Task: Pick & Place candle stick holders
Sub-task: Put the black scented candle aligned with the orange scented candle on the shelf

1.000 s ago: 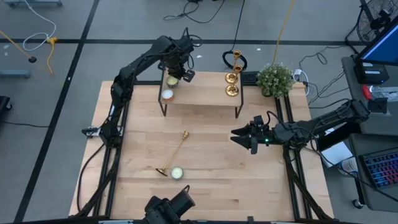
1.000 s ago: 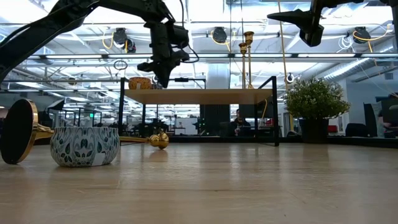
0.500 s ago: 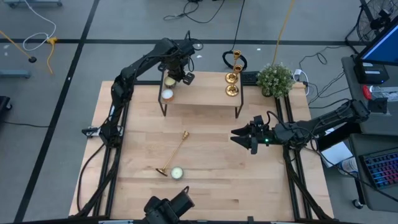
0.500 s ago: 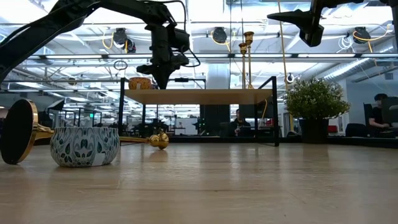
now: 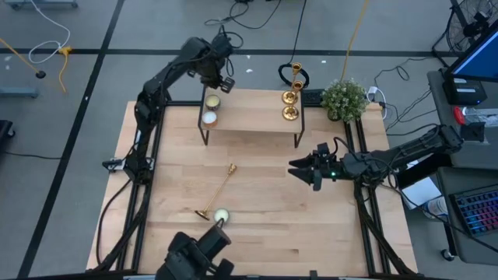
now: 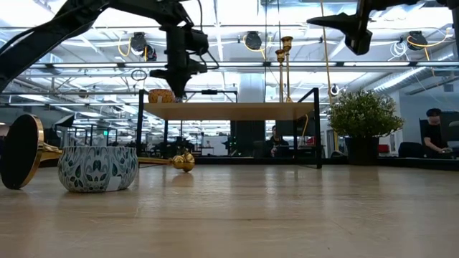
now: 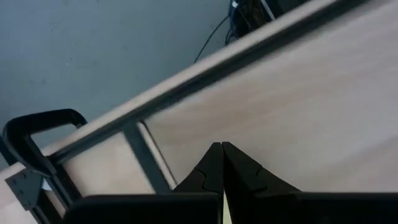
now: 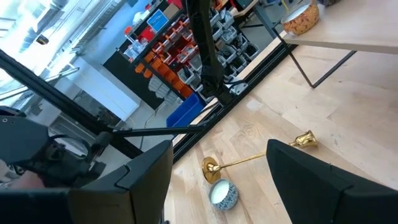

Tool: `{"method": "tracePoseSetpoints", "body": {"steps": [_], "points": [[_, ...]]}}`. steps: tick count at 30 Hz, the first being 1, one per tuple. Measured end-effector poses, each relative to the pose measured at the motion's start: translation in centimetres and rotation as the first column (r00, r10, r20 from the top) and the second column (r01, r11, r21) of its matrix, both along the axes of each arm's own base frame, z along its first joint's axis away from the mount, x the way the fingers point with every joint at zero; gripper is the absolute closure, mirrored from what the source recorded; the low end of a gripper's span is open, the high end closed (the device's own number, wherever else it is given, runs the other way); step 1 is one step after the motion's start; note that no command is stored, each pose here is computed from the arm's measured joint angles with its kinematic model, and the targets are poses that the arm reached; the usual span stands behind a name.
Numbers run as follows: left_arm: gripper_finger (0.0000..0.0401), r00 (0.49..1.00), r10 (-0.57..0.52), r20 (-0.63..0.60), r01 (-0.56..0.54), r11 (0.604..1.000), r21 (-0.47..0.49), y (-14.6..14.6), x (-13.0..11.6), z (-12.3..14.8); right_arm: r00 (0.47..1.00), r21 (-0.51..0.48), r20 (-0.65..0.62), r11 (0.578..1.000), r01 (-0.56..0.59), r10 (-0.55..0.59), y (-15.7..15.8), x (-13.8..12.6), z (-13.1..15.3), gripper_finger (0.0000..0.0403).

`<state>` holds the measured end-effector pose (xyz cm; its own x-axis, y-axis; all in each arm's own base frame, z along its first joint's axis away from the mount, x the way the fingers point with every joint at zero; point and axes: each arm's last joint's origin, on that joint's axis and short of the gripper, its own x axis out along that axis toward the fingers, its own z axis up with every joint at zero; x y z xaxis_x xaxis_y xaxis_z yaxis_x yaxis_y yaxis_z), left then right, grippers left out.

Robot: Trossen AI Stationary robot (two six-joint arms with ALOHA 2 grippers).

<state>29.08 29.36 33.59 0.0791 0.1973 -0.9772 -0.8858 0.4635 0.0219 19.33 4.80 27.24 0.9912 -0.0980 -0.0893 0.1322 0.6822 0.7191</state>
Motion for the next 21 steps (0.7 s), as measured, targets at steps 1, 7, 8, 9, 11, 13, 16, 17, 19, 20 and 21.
{"method": "tracePoseSetpoints", "body": {"steps": [1, 7, 8, 9, 11, 13, 16, 17, 19, 20, 21], "points": [[0.0401, 1.000, 0.005, 0.004, -0.005, 1.000, -0.001, 0.2, -0.2, 0.0, 1.000, 0.002, 0.000, 1.000, 0.004, -0.004, -0.1, 0.0, 0.0, 0.0147], [0.0401, 0.998, -0.035, 0.042, 0.037, 0.999, -0.025, 0.6, -0.4, 0.0, 1.000, 0.002, 0.001, 1.000, 0.025, -0.025, -0.2, 0.0, 0.0, 0.0147], [0.0401, 0.996, -0.058, 0.063, 0.060, 0.998, -0.034, 0.5, -0.3, 0.0, 1.000, 0.002, 0.001, 1.000, 0.028, -0.028, -0.2, 0.0, 0.0, 0.0147], [0.0401, 0.994, -0.078, 0.080, 0.081, 0.996, -0.043, 0.4, -0.1, 0.0, 1.000, 0.000, 0.001, 1.000, 0.030, -0.030, -0.2, 0.0, 0.0, 0.0147], [0.0401, 0.990, -0.099, 0.097, 0.106, 0.992, -0.062, 0.0, 0.2, 0.1, 0.999, -0.001, 0.001, 0.999, 0.038, -0.038, -0.3, 0.1, 0.0, 0.0147], [0.0401, 0.990, -0.114, 0.086, 0.121, 0.990, -0.078, -0.4, 0.4, 0.0, 0.999, -0.001, 0.001, 0.999, 0.045, -0.045, -0.5, 0.1, 0.0, 0.0147], [0.0401, 0.981, -0.159, 0.106, 0.170, 0.981, -0.097, -0.7, 0.8, -0.2, 0.998, -0.001, 0.001, 0.998, 0.055, -0.055, -0.7, 0.1, 0.0, 0.0147], [0.0401, 0.979, -0.169, 0.118, 0.182, 0.978, -0.106, -0.7, 0.9, -0.2, 0.998, -0.001, 0.001, 0.998, 0.056, -0.056, -0.7, 0.1, 0.0, 0.0147], [0.0401, 0.975, -0.182, 0.128, 0.196, 0.974, -0.111, -0.9, 1.2, -0.2, 0.998, -0.002, 0.001, 0.998, 0.056, -0.056, -0.7, 0.1, 0.0, 0.0147], [0.0401, 0.973, -0.191, 0.132, 0.206, 0.972, -0.112, -1.0, 1.2, -0.2, 0.998, -0.002, 0.001, 0.998, 0.056, -0.056, -0.7, 0.1, 0.0, 0.0147], [0.0401, 0.971, -0.199, 0.133, 0.214, 0.970, -0.113, -1.1, 1.3, -0.2, 0.998, -0.002, 0.001, 0.998, 0.056, -0.056, -0.7, 0.1, 0.0, 0.0147]]}}
